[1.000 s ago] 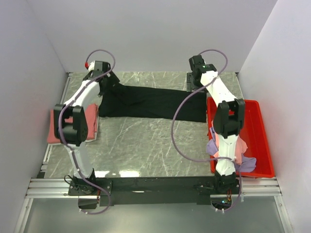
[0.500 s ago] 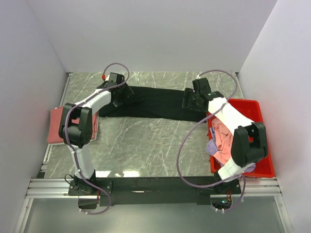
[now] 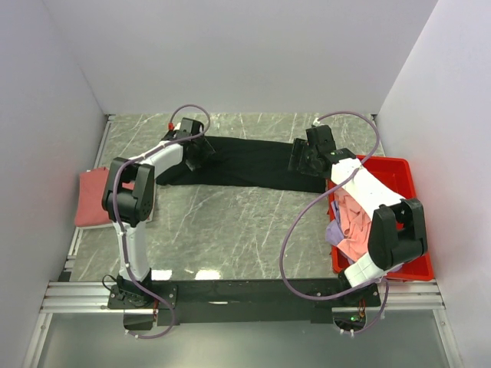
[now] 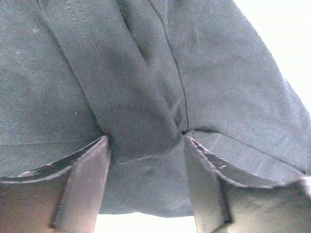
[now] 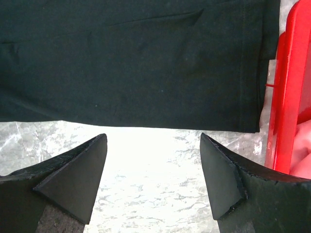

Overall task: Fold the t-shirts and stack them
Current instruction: Fold the tshirt

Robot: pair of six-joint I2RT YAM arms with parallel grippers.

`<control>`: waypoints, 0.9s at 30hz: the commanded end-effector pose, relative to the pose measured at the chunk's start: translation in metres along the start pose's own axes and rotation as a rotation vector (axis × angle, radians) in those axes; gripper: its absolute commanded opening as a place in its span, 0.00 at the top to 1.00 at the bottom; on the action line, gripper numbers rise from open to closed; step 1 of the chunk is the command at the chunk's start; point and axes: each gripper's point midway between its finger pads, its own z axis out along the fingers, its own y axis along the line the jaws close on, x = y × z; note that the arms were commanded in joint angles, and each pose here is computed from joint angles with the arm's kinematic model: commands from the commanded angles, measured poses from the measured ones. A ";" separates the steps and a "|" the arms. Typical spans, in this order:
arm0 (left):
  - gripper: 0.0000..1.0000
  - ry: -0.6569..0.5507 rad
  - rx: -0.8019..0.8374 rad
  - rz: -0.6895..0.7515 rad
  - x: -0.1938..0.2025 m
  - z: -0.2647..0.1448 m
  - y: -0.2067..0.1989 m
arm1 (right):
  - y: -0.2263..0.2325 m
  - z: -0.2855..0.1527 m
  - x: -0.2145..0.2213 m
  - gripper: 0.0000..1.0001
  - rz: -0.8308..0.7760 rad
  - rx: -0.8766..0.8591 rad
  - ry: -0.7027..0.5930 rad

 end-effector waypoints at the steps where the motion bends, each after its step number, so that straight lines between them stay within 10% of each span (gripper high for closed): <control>1: 0.36 -0.067 0.067 -0.007 -0.023 -0.002 -0.029 | 0.002 -0.009 -0.020 0.17 0.015 -0.012 -0.075; 13: 0.48 -0.188 0.156 0.076 -0.070 0.024 -0.078 | -0.001 -0.014 -0.023 0.17 0.007 0.008 -0.094; 18: 0.82 -0.186 0.230 0.178 -0.076 0.039 -0.101 | -0.006 -0.017 -0.025 0.17 0.005 0.024 -0.104; 27: 0.75 -0.205 0.189 0.209 -0.073 0.007 -0.082 | -0.001 -0.016 -0.022 0.17 -0.002 0.001 -0.085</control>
